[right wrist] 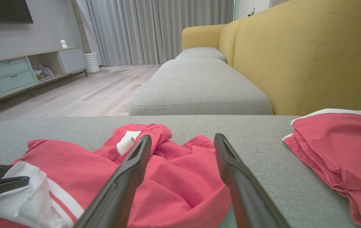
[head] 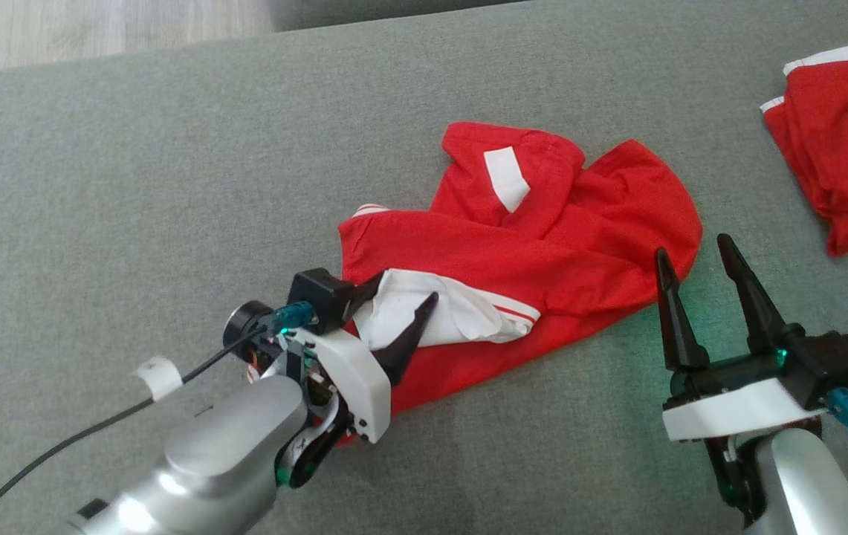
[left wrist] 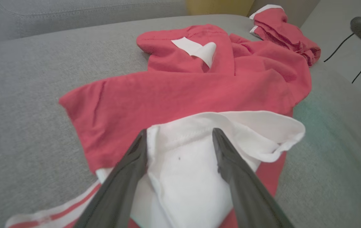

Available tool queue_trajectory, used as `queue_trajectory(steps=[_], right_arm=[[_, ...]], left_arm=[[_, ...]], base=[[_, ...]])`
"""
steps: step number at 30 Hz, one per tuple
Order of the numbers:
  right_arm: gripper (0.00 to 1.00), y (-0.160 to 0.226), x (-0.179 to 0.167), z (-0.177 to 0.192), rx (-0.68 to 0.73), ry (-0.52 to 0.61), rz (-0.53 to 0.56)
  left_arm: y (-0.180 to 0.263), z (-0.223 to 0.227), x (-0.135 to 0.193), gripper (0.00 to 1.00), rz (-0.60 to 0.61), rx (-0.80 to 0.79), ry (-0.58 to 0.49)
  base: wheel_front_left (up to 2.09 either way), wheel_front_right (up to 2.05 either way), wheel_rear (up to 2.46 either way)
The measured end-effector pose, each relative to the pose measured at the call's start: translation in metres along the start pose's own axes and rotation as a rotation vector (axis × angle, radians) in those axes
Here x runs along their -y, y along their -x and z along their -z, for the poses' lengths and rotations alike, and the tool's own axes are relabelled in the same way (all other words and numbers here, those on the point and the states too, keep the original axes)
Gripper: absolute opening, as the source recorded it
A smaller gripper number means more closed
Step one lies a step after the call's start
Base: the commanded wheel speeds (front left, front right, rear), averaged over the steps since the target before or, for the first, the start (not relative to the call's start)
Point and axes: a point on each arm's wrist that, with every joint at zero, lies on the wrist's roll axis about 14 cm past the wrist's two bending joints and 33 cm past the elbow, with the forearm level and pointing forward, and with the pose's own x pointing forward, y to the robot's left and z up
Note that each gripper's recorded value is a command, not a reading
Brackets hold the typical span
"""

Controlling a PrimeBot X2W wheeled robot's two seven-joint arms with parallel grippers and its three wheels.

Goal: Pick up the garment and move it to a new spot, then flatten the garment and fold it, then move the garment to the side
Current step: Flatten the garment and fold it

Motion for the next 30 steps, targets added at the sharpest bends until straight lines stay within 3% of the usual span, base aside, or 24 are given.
queue_trajectory(steps=[2,5,6,8,9,10,20,30], right_arm=[[1.0,0.001,0.001,-0.001,0.002,0.001,0.004],[1.0,0.002,0.003,-0.003,0.007,0.002,0.009],[1.0,0.002,0.003,-0.004,0.009,0.003,0.011],[1.0,0.003,0.004,-0.005,0.014,0.004,0.013],[1.0,0.003,0.004,-0.006,0.016,0.004,0.013],[1.0,0.003,0.004,-0.007,0.018,0.004,0.012],[1.0,0.002,0.002,-0.011,0.031,0.001,0.011],[1.0,0.001,0.0,-0.003,0.01,-0.007,0.004]], left_arm=[[-0.001,0.003,0.003,1.0,0.013,-0.021,-0.002],[-0.001,0.002,0.005,0.64,0.019,-0.021,-0.009],[0.0,0.001,0.006,0.43,0.021,-0.018,-0.011],[0.001,-0.002,0.008,0.23,0.024,-0.006,-0.015],[0.002,-0.004,0.008,0.2,0.022,0.002,-0.019],[0.003,-0.005,0.007,0.02,0.017,0.005,-0.026],[0.028,-0.03,-0.011,0.0,-0.06,0.117,-0.134],[0.108,-0.08,-0.065,0.0,-0.28,0.312,-0.199]], base=[[0.0,0.0,0.0],[0.0,0.0,0.0],[0.0,0.0,0.0],[0.0,0.0,0.0],[0.0,0.0,0.0],[0.0,0.0,0.0],[0.0,0.0,0.0],[0.0,0.0,0.0]])
